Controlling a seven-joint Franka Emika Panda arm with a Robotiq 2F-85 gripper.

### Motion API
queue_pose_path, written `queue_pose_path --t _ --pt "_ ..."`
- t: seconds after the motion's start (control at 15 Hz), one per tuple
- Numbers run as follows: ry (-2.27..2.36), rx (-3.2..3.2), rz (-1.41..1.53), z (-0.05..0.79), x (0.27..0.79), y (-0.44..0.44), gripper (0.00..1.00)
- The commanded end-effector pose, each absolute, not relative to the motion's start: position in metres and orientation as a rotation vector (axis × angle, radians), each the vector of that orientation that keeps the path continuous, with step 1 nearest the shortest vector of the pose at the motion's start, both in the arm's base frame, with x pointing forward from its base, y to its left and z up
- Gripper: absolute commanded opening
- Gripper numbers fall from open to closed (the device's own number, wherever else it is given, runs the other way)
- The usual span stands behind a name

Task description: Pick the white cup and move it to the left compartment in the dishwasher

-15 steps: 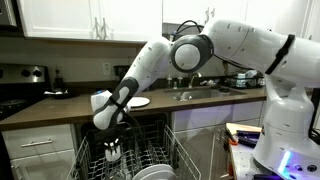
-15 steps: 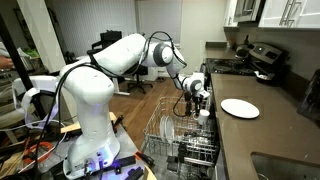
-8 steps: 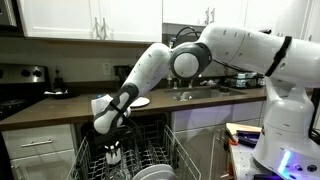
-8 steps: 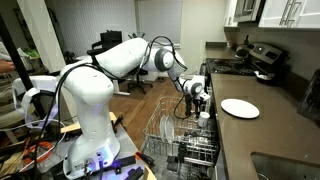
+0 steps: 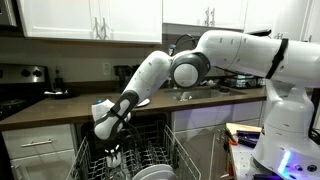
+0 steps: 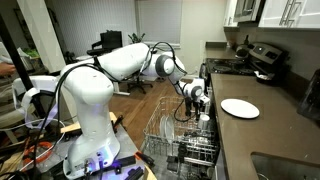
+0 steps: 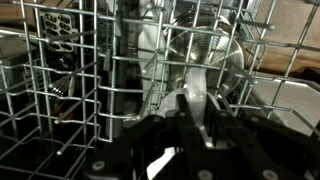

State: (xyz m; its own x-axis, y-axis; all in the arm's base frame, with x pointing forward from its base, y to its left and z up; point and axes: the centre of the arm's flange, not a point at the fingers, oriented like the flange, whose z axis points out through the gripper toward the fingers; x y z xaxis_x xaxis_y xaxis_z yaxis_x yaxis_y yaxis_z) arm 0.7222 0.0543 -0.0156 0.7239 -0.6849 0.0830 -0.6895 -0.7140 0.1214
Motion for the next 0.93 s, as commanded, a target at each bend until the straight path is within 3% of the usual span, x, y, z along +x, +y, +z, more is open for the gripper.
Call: queue_pose_path --t 0.0,0.07,0.13,0.67,0.87 --pt "-1.096 2.780 0.026 -0.019 0.741 0.055 0.09" --pt "-1.093 2.779 0.015 -0.019 0.742 0.057 0.33" --pt "-1.087 2.772 0.004 -0.018 0.742 0.058 0.44" --pt "-1.065 2.745 -0.016 0.021 0.728 0.070 0.94" --pt "-1.052 2.750 0.009 0.038 0.723 0.074 1.00"
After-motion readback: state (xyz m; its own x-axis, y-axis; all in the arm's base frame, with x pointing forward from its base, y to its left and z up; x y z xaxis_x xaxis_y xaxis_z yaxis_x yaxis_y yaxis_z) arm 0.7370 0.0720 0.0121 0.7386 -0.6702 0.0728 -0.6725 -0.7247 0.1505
